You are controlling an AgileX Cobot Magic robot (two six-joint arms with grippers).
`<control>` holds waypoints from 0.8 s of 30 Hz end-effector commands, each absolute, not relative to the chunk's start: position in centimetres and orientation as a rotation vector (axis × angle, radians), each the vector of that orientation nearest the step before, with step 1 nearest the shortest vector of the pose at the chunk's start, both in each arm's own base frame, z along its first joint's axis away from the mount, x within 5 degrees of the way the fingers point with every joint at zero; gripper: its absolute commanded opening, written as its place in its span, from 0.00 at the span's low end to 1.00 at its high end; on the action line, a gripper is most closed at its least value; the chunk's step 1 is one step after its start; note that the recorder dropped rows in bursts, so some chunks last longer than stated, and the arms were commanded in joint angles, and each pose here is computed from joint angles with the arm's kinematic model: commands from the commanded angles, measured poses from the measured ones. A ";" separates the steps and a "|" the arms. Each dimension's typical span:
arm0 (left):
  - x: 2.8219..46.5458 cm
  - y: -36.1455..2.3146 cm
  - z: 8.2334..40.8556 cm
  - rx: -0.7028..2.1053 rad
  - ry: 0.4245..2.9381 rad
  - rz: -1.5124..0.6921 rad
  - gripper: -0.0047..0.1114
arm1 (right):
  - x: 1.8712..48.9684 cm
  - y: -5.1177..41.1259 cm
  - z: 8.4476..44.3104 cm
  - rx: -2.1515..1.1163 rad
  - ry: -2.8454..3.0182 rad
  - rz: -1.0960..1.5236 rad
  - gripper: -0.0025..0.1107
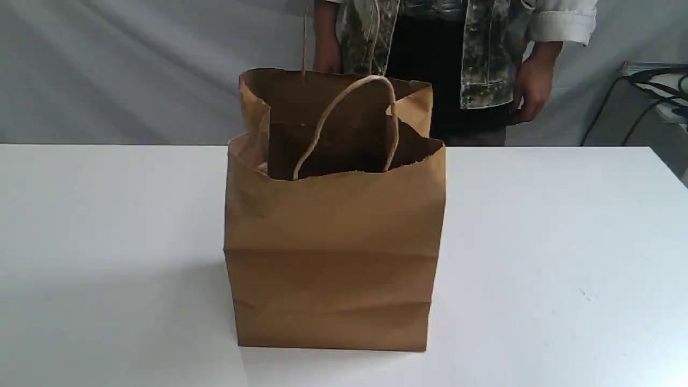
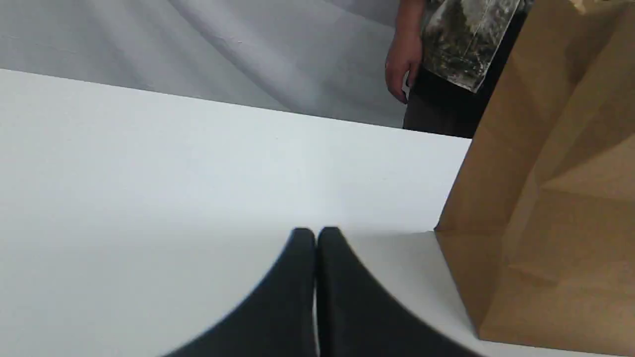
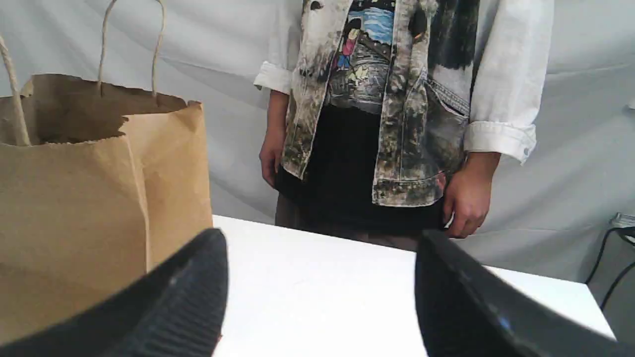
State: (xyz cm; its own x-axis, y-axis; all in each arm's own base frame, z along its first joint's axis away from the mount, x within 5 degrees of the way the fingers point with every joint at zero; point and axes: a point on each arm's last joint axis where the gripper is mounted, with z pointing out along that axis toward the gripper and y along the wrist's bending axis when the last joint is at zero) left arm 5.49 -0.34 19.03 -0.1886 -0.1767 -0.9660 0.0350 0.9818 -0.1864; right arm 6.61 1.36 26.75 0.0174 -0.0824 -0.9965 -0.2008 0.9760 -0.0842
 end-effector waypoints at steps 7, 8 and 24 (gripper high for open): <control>5.5 -0.4 18.9 -0.108 1.750 -0.193 0.04 | 6.6 1.3 26.7 -0.215 1.554 0.092 0.51; 5.5 -0.4 18.9 -0.108 1.750 -0.193 0.04 | 6.6 1.3 26.7 -0.215 1.554 0.092 0.51; 5.5 -0.4 18.9 -0.104 1.750 -0.189 0.04 | 6.3 1.3 21.2 -0.246 1.557 0.062 0.51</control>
